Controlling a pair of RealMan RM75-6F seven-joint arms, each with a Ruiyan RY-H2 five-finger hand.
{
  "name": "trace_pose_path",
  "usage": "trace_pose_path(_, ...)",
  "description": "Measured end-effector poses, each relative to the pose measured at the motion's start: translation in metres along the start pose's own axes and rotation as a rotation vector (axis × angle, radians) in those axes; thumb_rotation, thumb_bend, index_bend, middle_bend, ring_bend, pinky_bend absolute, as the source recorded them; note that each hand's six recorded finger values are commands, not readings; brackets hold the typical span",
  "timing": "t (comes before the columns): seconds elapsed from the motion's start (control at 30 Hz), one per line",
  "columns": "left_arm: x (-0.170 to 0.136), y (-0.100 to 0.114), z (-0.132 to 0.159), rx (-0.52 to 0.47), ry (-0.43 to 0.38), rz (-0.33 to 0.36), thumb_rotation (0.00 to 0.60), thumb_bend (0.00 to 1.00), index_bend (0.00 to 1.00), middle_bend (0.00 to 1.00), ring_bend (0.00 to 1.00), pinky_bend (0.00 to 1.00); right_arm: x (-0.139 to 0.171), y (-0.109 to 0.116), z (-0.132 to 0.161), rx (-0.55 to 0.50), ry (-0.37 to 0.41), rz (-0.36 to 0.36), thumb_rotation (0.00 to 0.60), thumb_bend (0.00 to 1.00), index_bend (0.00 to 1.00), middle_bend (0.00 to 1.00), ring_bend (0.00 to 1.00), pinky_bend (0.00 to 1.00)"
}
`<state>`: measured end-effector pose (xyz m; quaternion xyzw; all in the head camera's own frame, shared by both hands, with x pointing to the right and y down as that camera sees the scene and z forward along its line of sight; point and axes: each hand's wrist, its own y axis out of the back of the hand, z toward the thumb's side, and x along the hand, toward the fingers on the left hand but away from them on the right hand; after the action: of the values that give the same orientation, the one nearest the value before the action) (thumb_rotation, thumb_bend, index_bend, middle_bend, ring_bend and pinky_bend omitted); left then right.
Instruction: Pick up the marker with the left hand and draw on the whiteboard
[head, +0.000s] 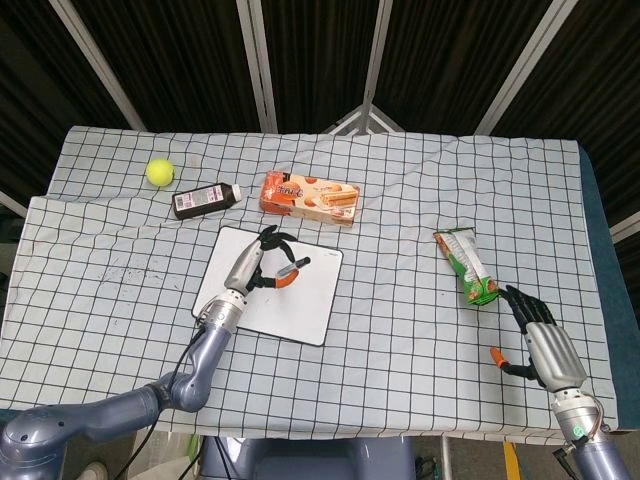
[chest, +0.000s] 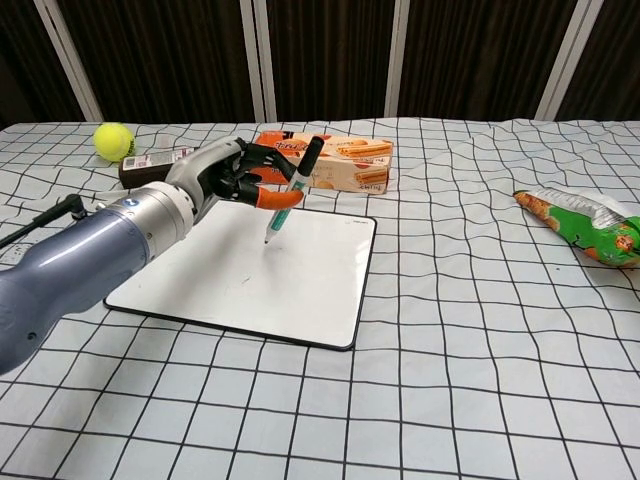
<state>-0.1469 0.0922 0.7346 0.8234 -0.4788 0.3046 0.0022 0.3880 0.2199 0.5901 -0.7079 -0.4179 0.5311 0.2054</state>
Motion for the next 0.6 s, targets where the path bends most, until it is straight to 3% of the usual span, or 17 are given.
trace_pose_path(0.6, -0.0014, -0.0085, -0.0082, -0.003, 0.013, -0.023, 0.6, 0.54, 0.7, 0.25, 0.02, 0.05, 0.0002, 0.0001, 0.0006, 0.003, 0.002, -0.001, 0.6, 0.33, 0.0, 0.0, 0.0, 0.0)
